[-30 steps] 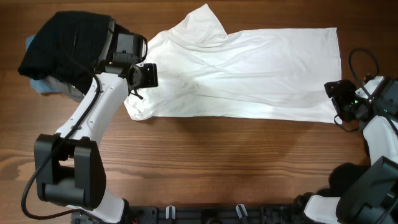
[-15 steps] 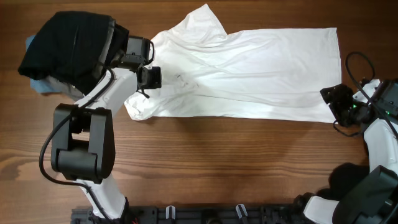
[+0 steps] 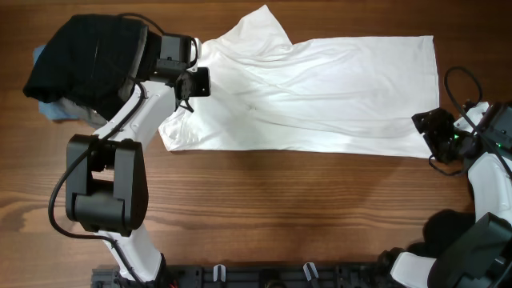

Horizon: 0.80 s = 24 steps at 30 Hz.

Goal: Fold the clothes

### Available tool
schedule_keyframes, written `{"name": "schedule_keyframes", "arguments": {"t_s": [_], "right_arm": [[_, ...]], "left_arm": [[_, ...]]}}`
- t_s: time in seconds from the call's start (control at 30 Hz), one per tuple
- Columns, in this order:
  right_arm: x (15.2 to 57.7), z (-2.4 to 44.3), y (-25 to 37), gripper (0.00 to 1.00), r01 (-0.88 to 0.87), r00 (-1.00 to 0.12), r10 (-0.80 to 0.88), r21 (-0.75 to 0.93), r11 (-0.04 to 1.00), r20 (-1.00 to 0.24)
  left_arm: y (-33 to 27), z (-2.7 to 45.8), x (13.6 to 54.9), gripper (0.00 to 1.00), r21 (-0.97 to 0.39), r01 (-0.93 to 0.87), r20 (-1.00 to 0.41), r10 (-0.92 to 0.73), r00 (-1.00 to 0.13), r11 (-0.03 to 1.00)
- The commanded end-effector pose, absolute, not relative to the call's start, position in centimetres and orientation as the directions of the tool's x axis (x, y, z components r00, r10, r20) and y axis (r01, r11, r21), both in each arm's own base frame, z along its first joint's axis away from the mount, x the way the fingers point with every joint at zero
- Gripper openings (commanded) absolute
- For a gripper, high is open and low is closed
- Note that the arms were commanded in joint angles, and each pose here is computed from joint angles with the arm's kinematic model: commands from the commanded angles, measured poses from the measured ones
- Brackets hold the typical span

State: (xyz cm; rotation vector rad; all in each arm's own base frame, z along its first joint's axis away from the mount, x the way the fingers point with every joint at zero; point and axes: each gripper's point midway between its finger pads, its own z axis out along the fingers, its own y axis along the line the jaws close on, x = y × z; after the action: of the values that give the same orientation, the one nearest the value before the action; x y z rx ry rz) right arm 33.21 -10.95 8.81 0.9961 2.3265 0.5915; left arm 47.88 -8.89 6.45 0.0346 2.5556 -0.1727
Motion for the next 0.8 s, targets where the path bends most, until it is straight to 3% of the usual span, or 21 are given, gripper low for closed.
{"name": "schedule_keyframes", "arguments": {"t_s": [0.0,0.17,0.2,0.27,0.3,0.37,0.53,0.67,0.77], "right_arm": [[33.6,9.8,-11.3,0.65,0.499,-0.583,0.737,0.565,0.657,-0.342],[33.6,9.8,-11.3,0.65,0.5,-0.583,0.738,0.566,0.656,-0.341],[33.6,9.8,-11.3,0.65,0.5,-0.582,0.738,0.565,0.656,-0.341],[33.6,9.8,-11.3,0.65,0.5,-0.583,0.738,0.566,0.656,-0.341],[33.6,9.8,-11.3,0.65,0.5,-0.583,0.738,0.566,0.656,-0.34],[33.5,9.8,-11.3,0.65,0.502,-0.584,0.738,0.565,0.655,-0.337],[33.0,9.3,-11.5,0.66,0.529,-0.585,0.742,0.539,0.655,-0.328],[32.6,8.9,-12.1,0.67,0.558,-0.579,0.746,0.506,0.657,-0.33],[32.5,8.8,-12.0,0.68,0.562,-0.58,0.747,0.505,0.655,-0.325]], "left_arm": [[-9.1,8.4,49.1,0.04,-0.129,0.077,-0.602,-0.017,-0.798,0.989],[-9.2,8.3,49.7,0.04,-0.113,0.102,-0.621,0.01,-0.784,0.988],[-9.2,8.4,49.7,0.1,-0.113,0.103,-0.623,0.01,-0.782,0.988],[-9.1,8.2,49.4,0.61,-0.112,0.101,-0.613,0.011,-0.79,0.989],[-8.9,8.3,49.0,0.74,-0.108,0.095,-0.602,0.011,-0.799,0.99],[-7.9,8.9,47.2,0.82,-0.072,0.067,-0.549,0.017,-0.836,0.995],[-4.8,8.1,39.5,0.88,0.045,0.012,-0.282,0.024,-0.959,0.999],[-2.5,6.7,34.7,0.78,0.067,-0.022,-0.079,-0.016,-0.997,0.997],[-2.3,6.4,32.8,0.73,-0.001,-0.057,0.007,-0.057,-0.998,0.998]]}}
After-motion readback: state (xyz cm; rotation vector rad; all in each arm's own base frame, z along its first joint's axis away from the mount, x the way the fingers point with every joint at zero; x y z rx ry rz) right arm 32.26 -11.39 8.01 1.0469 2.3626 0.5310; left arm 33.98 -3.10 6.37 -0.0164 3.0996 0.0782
